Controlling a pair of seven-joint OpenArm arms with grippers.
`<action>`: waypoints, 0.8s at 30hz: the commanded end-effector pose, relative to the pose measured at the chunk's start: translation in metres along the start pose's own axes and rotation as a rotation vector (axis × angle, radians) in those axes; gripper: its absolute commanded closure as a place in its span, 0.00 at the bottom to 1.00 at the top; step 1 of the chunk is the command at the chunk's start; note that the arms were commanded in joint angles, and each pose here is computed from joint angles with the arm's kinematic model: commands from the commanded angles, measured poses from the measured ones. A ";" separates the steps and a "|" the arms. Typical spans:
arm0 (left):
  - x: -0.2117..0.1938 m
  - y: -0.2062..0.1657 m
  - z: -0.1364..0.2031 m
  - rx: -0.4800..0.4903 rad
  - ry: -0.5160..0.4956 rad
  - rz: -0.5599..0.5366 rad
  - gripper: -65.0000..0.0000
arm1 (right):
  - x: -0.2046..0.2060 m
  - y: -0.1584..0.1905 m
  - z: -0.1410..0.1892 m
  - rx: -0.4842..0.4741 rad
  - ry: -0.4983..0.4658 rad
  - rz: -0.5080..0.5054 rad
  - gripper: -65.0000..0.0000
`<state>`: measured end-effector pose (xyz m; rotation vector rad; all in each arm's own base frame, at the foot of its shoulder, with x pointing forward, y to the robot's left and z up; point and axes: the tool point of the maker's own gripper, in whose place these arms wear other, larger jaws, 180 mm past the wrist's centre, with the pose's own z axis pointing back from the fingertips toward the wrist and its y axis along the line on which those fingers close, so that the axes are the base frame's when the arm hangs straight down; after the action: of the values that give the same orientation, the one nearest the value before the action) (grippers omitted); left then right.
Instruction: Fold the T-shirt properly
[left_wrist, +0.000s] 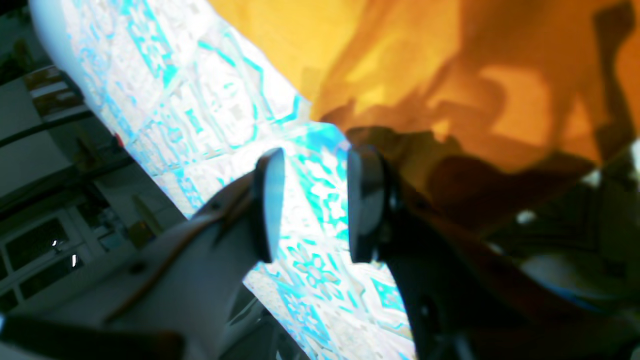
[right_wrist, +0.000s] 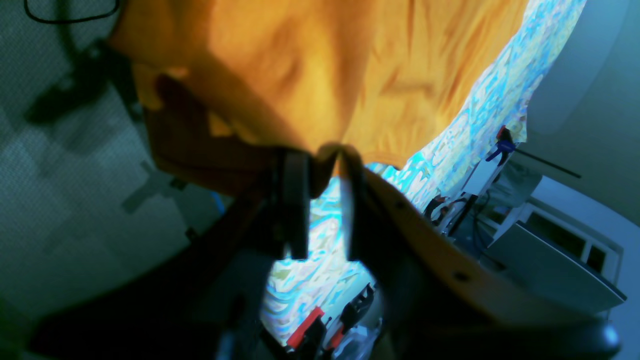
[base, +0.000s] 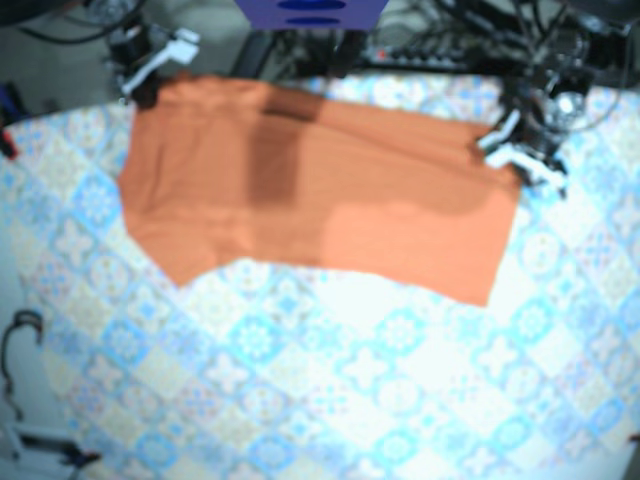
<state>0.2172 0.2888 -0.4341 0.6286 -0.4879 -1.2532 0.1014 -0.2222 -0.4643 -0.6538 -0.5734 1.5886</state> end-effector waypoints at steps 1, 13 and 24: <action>-0.004 0.014 0.001 0.038 0.006 -0.013 0.65 | -0.005 -0.005 0.002 -0.019 0.007 0.006 0.80; -0.007 0.013 0.002 0.037 0.014 -0.013 0.53 | -0.005 -0.009 0.002 -0.031 0.009 0.005 0.62; -0.008 0.013 0.002 0.036 0.017 -0.016 0.50 | -0.012 -0.020 -0.003 -0.058 0.028 0.001 0.51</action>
<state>0.2161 0.2913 -0.4339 0.6343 -0.4785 -1.2524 0.1158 -0.2274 -0.4585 -0.6917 -0.5895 1.5725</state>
